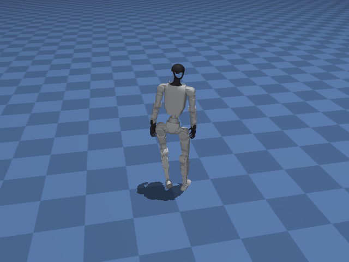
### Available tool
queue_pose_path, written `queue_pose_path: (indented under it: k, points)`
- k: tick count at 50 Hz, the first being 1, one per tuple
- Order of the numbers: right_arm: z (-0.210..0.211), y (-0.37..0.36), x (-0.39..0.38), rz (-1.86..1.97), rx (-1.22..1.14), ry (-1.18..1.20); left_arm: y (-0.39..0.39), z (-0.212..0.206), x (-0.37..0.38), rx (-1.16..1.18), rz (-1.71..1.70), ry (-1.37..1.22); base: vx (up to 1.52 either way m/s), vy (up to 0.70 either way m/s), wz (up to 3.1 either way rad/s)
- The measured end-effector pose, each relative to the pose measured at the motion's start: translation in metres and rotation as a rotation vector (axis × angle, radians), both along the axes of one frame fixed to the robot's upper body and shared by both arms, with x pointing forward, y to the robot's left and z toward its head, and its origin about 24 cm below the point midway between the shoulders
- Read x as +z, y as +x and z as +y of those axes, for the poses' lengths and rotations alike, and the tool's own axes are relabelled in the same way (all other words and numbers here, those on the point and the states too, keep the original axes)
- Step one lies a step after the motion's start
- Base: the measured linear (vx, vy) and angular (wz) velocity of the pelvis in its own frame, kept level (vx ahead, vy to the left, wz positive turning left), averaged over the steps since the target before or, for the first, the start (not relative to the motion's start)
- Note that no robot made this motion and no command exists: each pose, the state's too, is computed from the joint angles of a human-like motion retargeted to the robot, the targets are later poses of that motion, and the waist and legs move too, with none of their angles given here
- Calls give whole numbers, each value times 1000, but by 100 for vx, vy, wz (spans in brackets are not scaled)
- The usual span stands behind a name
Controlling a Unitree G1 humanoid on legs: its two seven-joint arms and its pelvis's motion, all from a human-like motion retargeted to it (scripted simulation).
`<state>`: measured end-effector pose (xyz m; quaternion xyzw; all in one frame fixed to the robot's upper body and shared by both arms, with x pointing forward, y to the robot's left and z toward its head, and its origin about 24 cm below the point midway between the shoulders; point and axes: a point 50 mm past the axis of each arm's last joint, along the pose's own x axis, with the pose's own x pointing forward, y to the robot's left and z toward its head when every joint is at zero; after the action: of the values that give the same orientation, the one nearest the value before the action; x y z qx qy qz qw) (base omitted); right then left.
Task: Walk
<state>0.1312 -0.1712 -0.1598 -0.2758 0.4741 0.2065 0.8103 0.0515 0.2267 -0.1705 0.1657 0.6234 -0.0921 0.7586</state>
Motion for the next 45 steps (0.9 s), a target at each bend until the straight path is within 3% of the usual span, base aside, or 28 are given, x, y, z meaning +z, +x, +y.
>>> queue_pose_path:
  k: [11,20,33,40,45]
  points:
    - [19,56,23,-208,62,51,-114,14,6,216,237,48,74,-16,-39]
    - [-4,1,2,-53,46,-22,-142,16,12,250,325,46,92,18,-18]
    - [-68,-107,-9,263,-176,-134,54,12,13,-39,-156,33,73,18,-15]
    - [-74,-124,-8,334,-214,-156,145,13,50,-93,-451,24,72,-24,-13]
    - [-66,-123,-10,340,-190,-143,163,11,60,-129,-509,-7,85,-4,-13]
